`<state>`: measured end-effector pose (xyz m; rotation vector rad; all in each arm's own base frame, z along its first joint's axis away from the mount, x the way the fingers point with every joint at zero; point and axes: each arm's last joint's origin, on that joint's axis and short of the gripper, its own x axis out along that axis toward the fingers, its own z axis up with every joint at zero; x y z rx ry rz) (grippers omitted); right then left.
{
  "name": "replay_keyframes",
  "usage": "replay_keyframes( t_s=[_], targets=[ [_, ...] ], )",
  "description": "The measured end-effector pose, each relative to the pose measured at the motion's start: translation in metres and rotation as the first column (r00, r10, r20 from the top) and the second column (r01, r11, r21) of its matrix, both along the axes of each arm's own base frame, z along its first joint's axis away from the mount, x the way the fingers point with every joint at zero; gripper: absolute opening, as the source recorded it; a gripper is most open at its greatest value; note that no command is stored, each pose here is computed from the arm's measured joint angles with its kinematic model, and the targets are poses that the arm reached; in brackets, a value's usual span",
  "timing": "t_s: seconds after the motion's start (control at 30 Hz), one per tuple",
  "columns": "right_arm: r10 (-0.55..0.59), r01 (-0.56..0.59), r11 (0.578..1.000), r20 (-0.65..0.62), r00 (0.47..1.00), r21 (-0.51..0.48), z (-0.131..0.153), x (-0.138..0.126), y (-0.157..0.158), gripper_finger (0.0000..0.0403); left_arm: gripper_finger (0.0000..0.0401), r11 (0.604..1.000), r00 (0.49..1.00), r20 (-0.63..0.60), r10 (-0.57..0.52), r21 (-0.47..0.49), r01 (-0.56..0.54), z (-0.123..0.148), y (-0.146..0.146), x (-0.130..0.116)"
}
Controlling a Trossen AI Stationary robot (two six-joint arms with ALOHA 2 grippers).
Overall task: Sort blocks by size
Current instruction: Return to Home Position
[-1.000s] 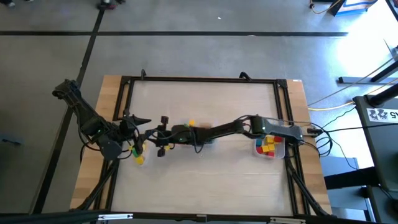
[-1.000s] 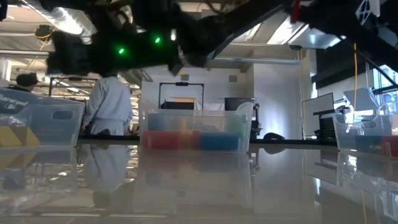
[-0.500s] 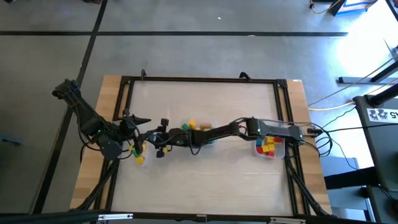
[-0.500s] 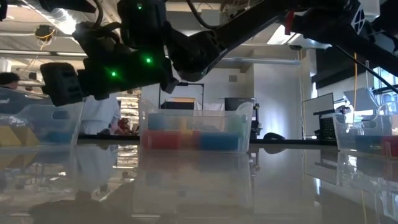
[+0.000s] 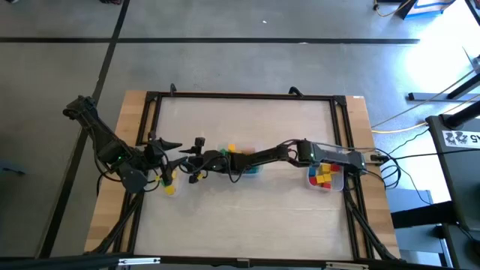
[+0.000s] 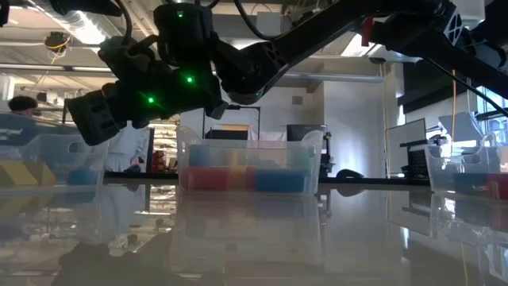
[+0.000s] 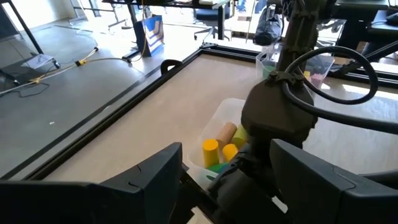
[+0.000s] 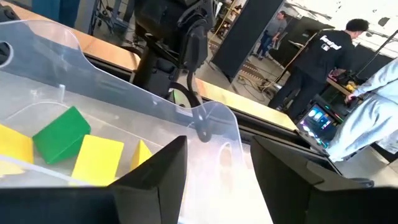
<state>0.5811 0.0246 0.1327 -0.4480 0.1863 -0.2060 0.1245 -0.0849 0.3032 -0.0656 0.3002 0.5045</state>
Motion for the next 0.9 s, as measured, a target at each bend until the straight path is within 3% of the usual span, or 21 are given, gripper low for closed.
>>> replay_keyframes(
  t_s=[0.23,0.4,0.7,0.9],
  targets=[
    [0.052,-0.053,0.998,-0.004,0.999,-0.028,0.015,-0.002,0.007,0.0182,0.0241,1.000,1.000,0.001,-0.001,-0.002,0.001,0.000,0.000,0.000],
    [0.095,-0.097,0.991,-0.028,0.995,-0.087,0.065,-0.012,0.026,0.0182,0.0241,1.000,1.000,-0.005,-0.019,-0.012,0.019,0.000,-0.001,0.000],
    [0.098,-0.134,0.985,-0.281,0.955,-0.111,0.123,-0.050,0.056,0.0182,0.0241,0.998,0.997,-0.041,-0.059,-0.015,0.058,0.000,-0.002,0.000],
    [0.027,-0.107,0.985,-0.485,0.874,-0.137,0.143,-0.088,0.082,0.0182,0.0241,0.997,0.996,-0.048,-0.070,-0.029,0.069,0.000,-0.002,0.000]
  ],
)
